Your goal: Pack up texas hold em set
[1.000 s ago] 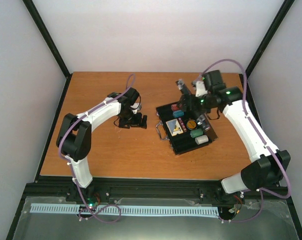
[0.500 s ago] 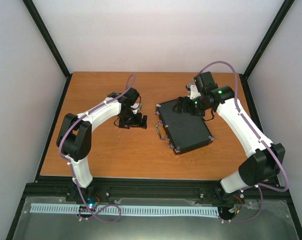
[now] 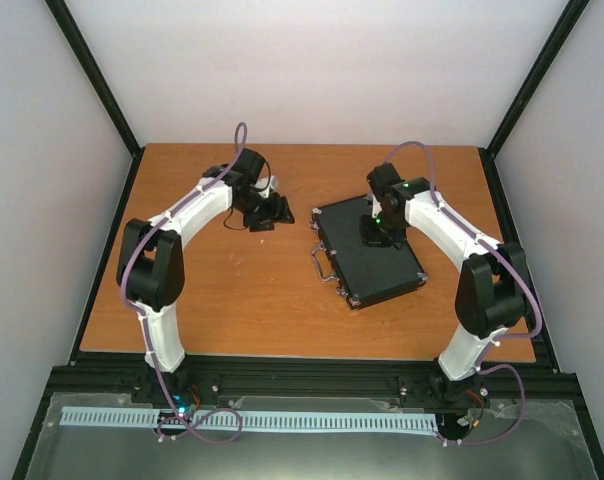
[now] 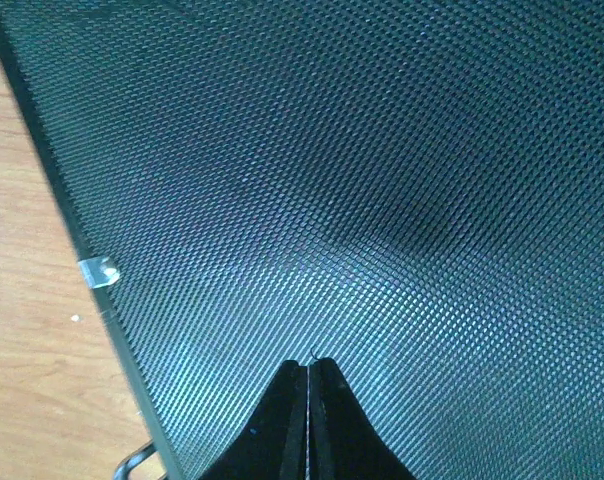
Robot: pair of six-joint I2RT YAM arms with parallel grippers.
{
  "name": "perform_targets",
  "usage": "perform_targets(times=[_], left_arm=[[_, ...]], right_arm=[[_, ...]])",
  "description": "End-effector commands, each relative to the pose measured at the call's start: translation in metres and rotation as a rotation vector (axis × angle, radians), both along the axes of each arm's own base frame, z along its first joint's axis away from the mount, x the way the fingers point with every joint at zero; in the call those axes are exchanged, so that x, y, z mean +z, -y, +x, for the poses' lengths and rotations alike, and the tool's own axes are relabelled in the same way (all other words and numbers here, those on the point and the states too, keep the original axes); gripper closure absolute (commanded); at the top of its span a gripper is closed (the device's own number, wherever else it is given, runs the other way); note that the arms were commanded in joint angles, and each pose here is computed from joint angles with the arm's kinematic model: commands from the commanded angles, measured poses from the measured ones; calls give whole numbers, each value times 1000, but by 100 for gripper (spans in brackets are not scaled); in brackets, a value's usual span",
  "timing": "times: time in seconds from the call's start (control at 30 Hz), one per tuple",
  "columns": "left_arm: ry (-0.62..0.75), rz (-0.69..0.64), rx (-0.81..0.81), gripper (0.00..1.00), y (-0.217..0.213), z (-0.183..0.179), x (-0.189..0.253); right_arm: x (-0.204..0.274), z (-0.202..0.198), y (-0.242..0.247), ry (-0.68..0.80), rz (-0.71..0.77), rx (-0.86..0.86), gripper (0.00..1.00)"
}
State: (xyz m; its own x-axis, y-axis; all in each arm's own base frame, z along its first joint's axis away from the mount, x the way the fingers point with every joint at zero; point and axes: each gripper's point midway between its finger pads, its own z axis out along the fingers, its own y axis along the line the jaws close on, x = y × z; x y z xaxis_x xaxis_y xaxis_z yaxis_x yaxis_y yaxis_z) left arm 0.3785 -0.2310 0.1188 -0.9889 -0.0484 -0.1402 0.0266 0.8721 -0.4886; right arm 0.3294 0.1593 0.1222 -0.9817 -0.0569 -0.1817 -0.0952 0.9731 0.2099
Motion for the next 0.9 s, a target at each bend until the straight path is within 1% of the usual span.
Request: perform_targets(times=[0.0,0.03,0.1,0.13,0.3,0.47,0.6,0.87], left_arm=[[-38,-216,34,46,31,19,14],[-52,-250,41,58,36,21,14],[-80,-300,54,89,44,24,13],[-90,-314,56,98,48,26,11],[-104,-371,57,99,61,38,15],[-100,-399,76,99,69,51,19],[-123,-408,83,99,73,54,11],[-172,-389,87,99,80,47,-13]], right_arm=[[-14,12,9,22,-72,3,97],[-19,12,11,16,-89,4,97],[-26,12,14,6,-110,8,97],[-29,12,15,0,-120,11,97],[-46,12,17,-29,-147,24,97],[-61,11,18,-63,-162,33,97],[-69,8,19,-81,-168,40,97],[-77,3,19,-108,-165,43,97]])
